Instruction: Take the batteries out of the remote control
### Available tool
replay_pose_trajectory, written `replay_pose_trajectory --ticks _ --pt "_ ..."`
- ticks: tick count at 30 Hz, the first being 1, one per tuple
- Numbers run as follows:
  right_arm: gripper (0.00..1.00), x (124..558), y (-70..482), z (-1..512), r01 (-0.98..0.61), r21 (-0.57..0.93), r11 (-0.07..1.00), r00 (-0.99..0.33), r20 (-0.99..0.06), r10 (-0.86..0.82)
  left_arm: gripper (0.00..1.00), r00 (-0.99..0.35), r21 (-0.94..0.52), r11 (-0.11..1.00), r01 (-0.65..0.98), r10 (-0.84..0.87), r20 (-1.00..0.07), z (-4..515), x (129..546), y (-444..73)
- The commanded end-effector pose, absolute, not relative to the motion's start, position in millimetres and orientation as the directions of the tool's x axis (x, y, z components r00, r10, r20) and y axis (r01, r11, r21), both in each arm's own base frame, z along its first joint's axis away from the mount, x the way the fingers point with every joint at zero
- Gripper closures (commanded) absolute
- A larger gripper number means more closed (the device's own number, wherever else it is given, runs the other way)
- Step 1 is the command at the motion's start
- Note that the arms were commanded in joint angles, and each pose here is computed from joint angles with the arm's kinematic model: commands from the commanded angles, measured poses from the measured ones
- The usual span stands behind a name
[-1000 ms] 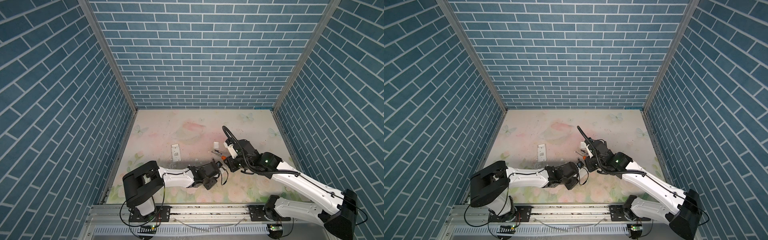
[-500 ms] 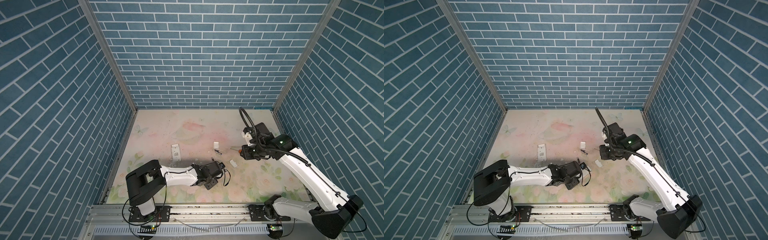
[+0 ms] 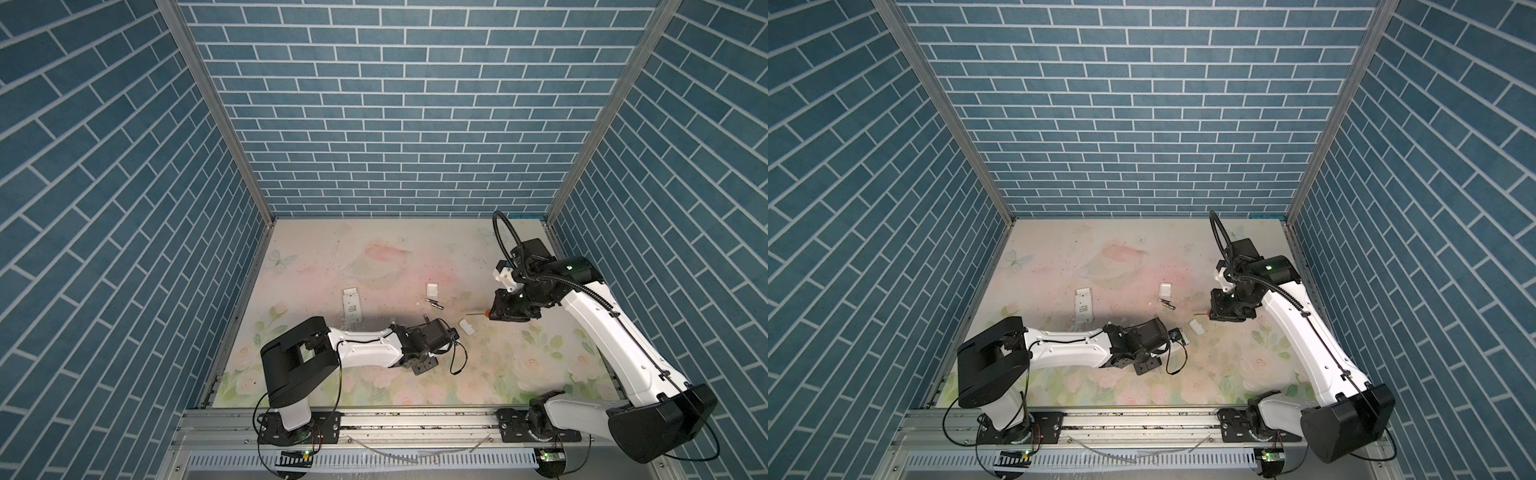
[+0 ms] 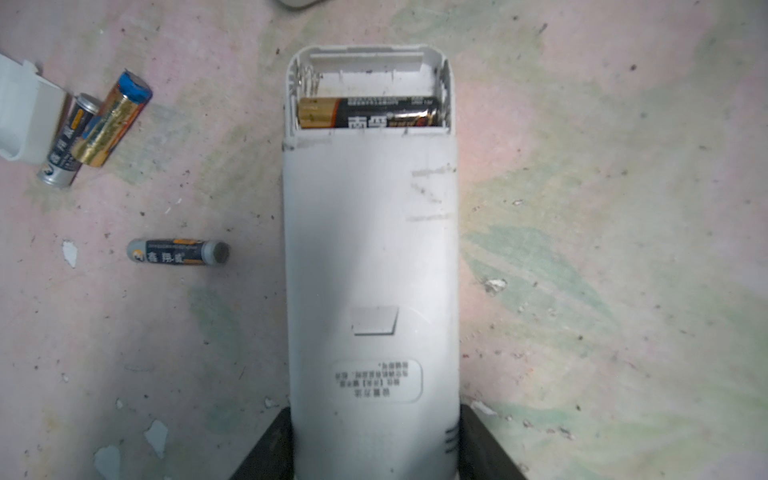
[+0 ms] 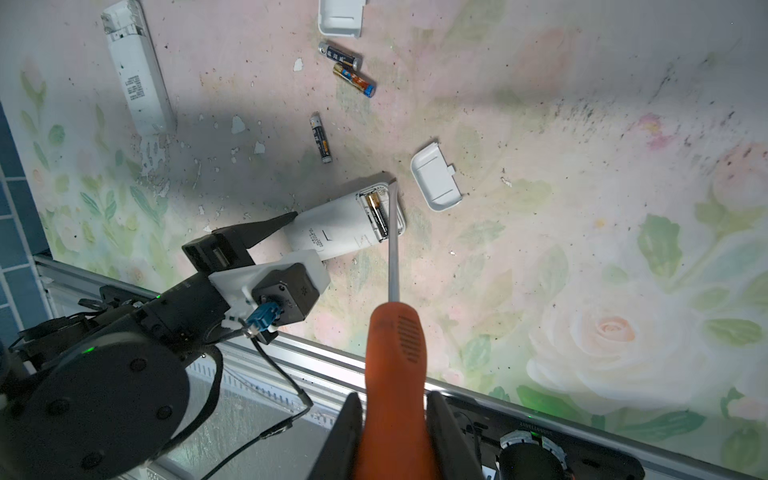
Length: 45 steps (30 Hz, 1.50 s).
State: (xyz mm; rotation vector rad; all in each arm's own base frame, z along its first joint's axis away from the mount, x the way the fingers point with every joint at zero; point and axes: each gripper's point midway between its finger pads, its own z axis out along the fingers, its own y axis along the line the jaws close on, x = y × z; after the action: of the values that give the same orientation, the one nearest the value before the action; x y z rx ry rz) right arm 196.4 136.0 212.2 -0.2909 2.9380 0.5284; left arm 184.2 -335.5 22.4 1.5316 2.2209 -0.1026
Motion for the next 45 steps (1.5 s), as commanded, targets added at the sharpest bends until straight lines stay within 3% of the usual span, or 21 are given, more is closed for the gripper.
replay_pose_trajectory --ticks 1,7,11,21,26,30,37,45 --pt "1.0 180 135 211 -0.354 0.333 0.874 -0.932 -0.206 -0.298 1.0 -0.273 0.123 0.302 0.945 0.939 -0.208 -6 166 -301" --pt "1.0 201 143 194 -0.384 0.337 0.86 -0.903 -0.331 -0.273 1.0 -0.283 -0.012 0.287 0.958 0.938 -0.201 5 161 -306" --pt "1.0 205 149 178 -0.331 0.378 0.865 -0.928 -0.294 -0.227 1.0 -0.294 -0.065 0.287 0.956 0.941 -0.167 12 169 -302" --pt "1.0 210 141 199 -0.338 0.34 0.878 -0.885 -0.431 -0.174 1.0 -0.191 -0.039 0.191 0.981 0.982 0.009 15 190 -260" --pt "1.0 196 146 199 -0.36 0.378 0.853 -0.88 -0.442 -0.175 1.0 -0.219 -0.047 0.219 0.975 0.976 -0.004 7 208 -245" --pt "1.0 191 143 192 -0.334 0.37 0.867 -0.894 -0.415 -0.167 1.0 -0.227 -0.015 0.227 0.974 0.974 0.029 4 221 -229" --pt "1.0 186 159 173 -0.342 0.384 0.858 -0.914 -0.346 -0.209 1.0 -0.262 0.049 0.264 0.963 0.964 -0.05 11 235 -226" --pt "1.0 174 170 142 -0.348 0.38 0.857 -0.93 -0.255 -0.264 0.98 -0.304 0.067 0.307 0.949 0.952 -0.045 17 238 -224"
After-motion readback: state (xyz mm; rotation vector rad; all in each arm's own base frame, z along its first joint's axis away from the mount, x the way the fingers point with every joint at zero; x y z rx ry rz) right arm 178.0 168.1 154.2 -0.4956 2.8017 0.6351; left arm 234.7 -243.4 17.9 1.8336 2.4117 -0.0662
